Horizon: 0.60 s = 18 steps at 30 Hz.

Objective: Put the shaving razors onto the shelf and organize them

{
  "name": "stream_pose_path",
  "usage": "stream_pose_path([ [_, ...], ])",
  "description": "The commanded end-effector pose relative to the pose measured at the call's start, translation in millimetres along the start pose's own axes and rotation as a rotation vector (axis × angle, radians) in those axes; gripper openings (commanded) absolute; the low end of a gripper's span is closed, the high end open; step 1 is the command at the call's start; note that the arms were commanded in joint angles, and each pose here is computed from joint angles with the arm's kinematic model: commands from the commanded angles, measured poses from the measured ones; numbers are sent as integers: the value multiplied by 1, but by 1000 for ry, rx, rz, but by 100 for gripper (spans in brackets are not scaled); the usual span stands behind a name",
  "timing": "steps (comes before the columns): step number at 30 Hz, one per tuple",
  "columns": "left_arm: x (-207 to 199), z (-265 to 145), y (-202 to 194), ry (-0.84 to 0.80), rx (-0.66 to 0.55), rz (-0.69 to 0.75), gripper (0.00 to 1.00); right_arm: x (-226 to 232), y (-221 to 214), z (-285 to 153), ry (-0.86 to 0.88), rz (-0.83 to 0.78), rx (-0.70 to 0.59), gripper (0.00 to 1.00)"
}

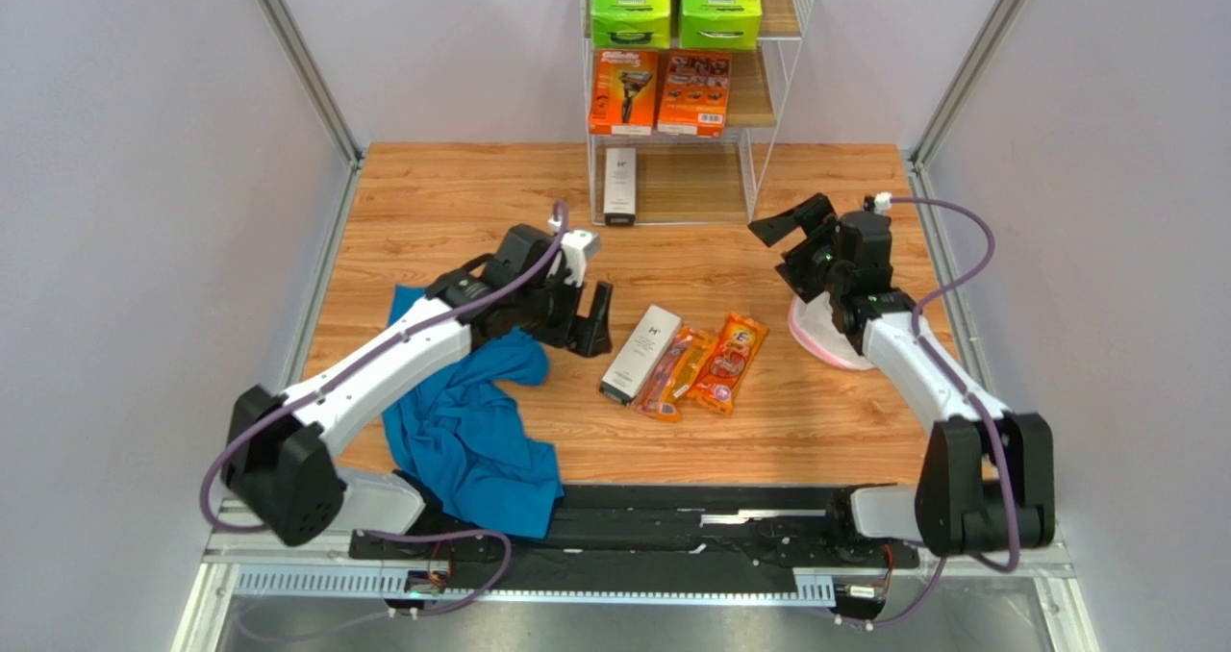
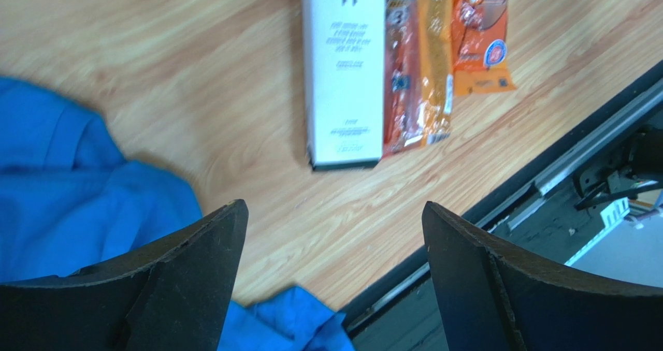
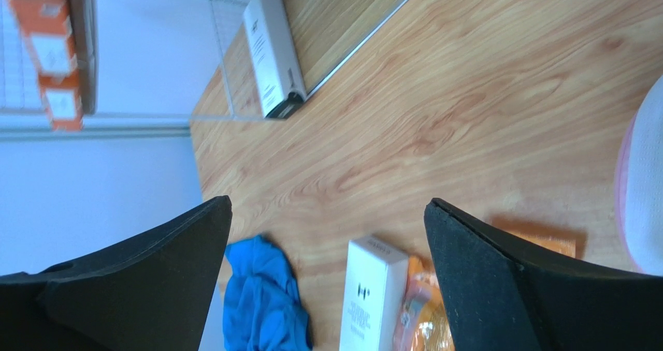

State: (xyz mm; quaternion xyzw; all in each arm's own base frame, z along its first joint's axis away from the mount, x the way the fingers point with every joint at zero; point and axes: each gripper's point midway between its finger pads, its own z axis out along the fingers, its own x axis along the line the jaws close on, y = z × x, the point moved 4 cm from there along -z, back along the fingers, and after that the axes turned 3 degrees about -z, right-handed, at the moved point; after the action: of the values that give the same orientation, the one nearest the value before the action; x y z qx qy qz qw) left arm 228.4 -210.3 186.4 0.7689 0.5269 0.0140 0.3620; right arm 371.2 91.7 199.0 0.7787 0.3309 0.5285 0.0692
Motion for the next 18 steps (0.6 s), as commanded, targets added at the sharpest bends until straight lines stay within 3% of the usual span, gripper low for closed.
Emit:
stream_pose_path([
  [1,-21,25,31,-62,-27,36,92,-8,-32,-32,40,-36,112,100],
  [12,-42,112,24,1,137,99,92,-16,-59,-111,114,-46,102,100],
  [18,-36,138,24,58,173,72,92,-20,-69,-121,123,-32,132,100],
])
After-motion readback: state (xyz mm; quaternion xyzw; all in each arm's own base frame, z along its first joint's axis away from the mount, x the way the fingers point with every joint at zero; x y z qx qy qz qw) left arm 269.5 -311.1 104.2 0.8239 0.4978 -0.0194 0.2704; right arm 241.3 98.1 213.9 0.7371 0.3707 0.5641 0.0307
